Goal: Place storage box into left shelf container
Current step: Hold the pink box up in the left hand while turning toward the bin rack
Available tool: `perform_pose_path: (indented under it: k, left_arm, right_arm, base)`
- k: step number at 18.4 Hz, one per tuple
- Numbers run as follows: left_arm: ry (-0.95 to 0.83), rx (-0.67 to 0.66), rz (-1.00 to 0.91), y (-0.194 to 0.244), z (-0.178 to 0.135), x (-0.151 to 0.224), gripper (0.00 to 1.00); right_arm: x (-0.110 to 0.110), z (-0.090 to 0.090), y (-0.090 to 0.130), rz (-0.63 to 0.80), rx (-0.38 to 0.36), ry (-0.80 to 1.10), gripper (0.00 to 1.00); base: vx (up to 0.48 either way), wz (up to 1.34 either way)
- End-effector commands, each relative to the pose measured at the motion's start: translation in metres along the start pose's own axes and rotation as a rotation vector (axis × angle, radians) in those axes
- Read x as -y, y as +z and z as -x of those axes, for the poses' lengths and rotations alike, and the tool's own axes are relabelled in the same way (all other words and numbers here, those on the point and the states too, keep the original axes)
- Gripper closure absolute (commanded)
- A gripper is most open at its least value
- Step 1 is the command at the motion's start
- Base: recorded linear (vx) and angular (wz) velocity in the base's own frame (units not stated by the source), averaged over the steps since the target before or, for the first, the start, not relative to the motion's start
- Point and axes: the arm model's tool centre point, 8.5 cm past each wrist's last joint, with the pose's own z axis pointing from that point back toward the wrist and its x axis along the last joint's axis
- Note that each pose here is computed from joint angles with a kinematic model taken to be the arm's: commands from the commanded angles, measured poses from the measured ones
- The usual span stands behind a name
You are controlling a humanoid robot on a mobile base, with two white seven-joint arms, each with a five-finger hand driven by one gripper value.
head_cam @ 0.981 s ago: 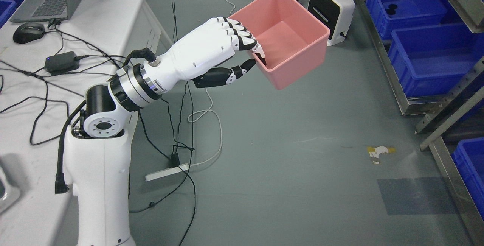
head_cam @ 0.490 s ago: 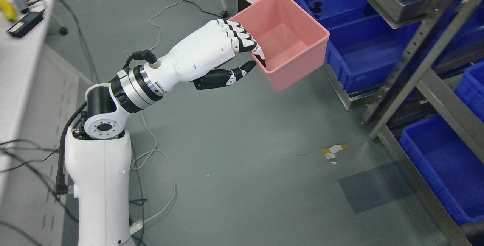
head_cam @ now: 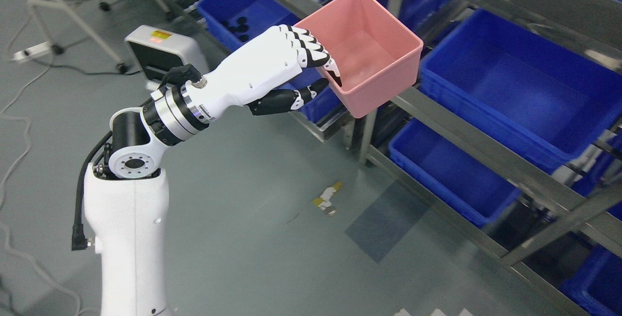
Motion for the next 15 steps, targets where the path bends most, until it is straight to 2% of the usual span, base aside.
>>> perform_pose_path:
  k: [1, 8, 13, 15]
  left_arm:
    - [-0.003, 0.011, 0.031, -0.001, -0.001, 0.004, 0.97]
    - [0.027, 0.012, 0.046, 0.001, -0.004, 0.018, 0.97]
    - [0.219, 0.030, 0.164, 0.014, -0.034, 0.107, 0.97]
    - [0.248, 0.024, 0.176, 0.019, -0.039, 0.119, 0.97]
  right_arm:
    - [0.012, -0.002, 0.000, 0.018, 0.011, -0.001, 0.00]
    - [0.012, -0.002, 0.000, 0.018, 0.011, -0.001, 0.00]
    - [0.012, -0.002, 0.000, 0.018, 0.011, -0.001, 0.00]
    - [0.012, -0.002, 0.000, 0.018, 0.011, -0.001, 0.00]
  base:
    - [0.197, -0.98]
    - [0.153, -0.91]
    - [0.073, -0.54]
    - [0.028, -0.47]
